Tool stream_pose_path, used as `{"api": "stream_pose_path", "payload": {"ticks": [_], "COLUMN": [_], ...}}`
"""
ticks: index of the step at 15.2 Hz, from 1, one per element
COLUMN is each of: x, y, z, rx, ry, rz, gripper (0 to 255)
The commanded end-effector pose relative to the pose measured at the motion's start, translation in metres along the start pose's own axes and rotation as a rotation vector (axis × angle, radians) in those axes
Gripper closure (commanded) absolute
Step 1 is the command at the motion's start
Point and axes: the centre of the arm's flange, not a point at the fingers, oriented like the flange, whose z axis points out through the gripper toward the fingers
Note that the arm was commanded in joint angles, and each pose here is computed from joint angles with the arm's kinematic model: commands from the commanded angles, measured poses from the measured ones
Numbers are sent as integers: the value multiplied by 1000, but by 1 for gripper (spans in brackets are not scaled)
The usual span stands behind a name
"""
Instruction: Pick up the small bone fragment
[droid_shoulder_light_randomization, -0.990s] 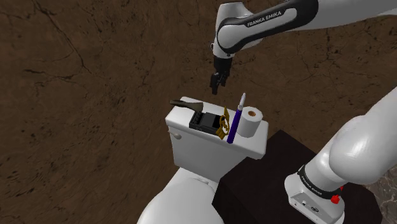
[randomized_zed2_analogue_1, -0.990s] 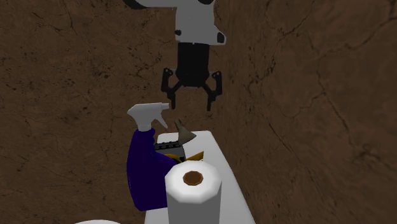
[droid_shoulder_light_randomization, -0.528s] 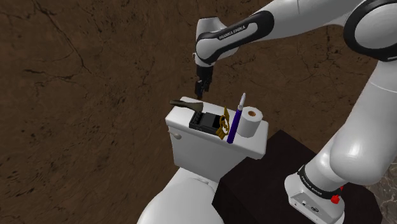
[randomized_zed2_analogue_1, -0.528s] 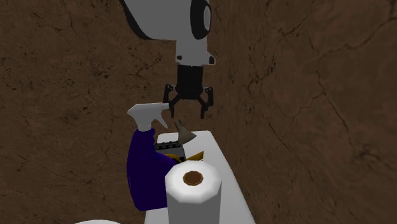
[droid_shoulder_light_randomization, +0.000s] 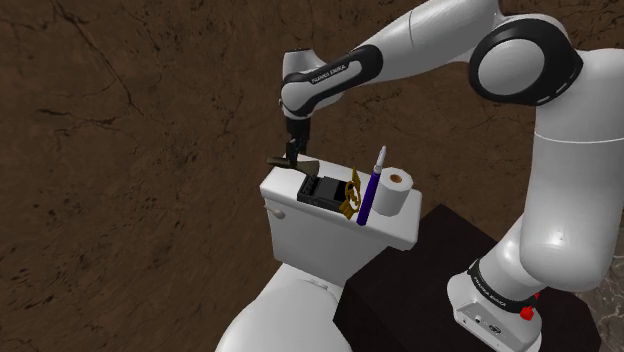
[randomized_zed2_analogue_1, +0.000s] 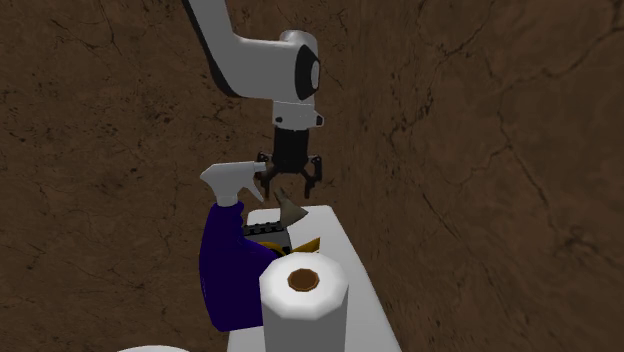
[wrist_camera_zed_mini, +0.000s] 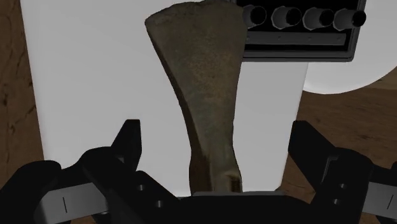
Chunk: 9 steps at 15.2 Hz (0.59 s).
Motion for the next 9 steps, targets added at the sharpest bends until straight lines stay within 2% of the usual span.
{"api": "stream_pose_path", "payload": {"ticks": [1, 7, 8, 9], "x": [3, 4, 4, 4], "y": [1, 4, 4, 4], "z": [11, 35, 35, 35], "rx": [1, 1, 0, 1], "ry": [0, 0, 0, 0], "rz": [-4, -4, -4, -4], "gripper": [0, 0, 255, 255]}}
